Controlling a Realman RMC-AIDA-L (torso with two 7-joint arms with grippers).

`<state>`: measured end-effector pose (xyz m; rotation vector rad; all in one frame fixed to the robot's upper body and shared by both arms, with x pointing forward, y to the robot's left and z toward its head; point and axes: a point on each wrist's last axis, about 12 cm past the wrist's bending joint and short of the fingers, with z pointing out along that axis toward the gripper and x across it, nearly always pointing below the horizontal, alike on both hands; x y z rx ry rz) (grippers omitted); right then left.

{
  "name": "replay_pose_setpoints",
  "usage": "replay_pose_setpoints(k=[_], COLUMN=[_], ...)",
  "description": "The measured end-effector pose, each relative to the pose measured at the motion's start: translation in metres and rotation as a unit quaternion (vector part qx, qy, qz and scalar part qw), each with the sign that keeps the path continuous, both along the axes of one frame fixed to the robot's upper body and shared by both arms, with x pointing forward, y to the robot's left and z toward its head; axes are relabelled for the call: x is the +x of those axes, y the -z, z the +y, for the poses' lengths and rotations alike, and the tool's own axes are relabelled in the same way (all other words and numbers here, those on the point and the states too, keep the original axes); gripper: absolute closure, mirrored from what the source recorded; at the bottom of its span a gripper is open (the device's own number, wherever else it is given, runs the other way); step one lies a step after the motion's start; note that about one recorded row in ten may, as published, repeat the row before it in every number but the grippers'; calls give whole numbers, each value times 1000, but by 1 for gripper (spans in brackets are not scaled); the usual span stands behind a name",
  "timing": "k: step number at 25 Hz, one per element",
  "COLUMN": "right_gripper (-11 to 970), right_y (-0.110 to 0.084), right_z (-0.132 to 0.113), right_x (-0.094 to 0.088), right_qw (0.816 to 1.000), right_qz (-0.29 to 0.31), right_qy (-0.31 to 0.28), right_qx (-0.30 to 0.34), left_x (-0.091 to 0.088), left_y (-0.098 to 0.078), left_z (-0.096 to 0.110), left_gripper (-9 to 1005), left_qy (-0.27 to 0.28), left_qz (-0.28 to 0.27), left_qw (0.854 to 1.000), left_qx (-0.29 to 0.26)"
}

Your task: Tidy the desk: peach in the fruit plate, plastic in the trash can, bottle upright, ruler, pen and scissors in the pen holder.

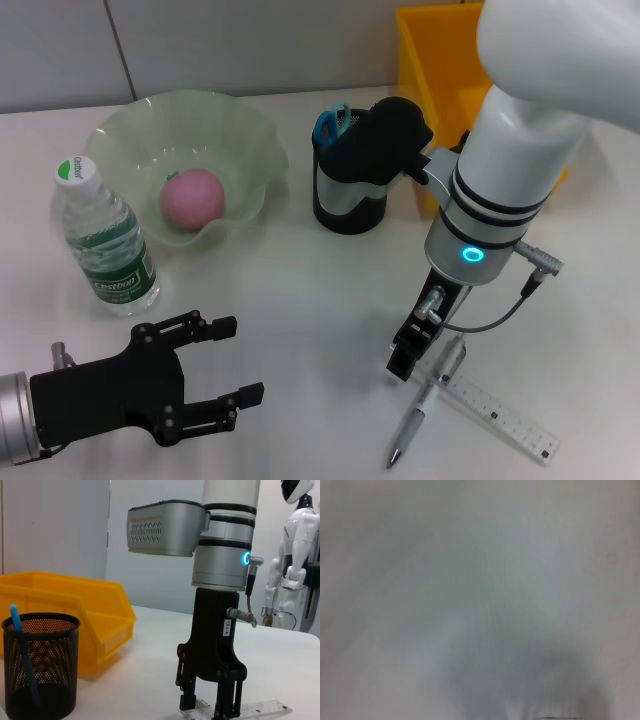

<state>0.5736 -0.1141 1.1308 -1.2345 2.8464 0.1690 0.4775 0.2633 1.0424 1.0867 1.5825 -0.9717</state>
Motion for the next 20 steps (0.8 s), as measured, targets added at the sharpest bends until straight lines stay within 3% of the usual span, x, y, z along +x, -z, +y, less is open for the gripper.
replay_pose_setpoints(k=[10, 16, 20], right_gripper=[374, 529, 532], right_y=[2, 2, 1], right_z=[0, 0, 0], right_x=[1, 1, 1], right_qw=[1000, 1000, 1000], right_qz=[2, 2, 1], right_qy=[1, 2, 1], right_qx=[-4, -4, -2], left_x=[0, 0, -1], left_y=[0, 0, 1], left_z=[0, 0, -1], left_gripper=[211, 211, 211], left_qy=[1, 0, 0], left_qz=[0, 0, 0], left_qw=[1000, 1000, 1000], left_qx=[0, -1, -1])
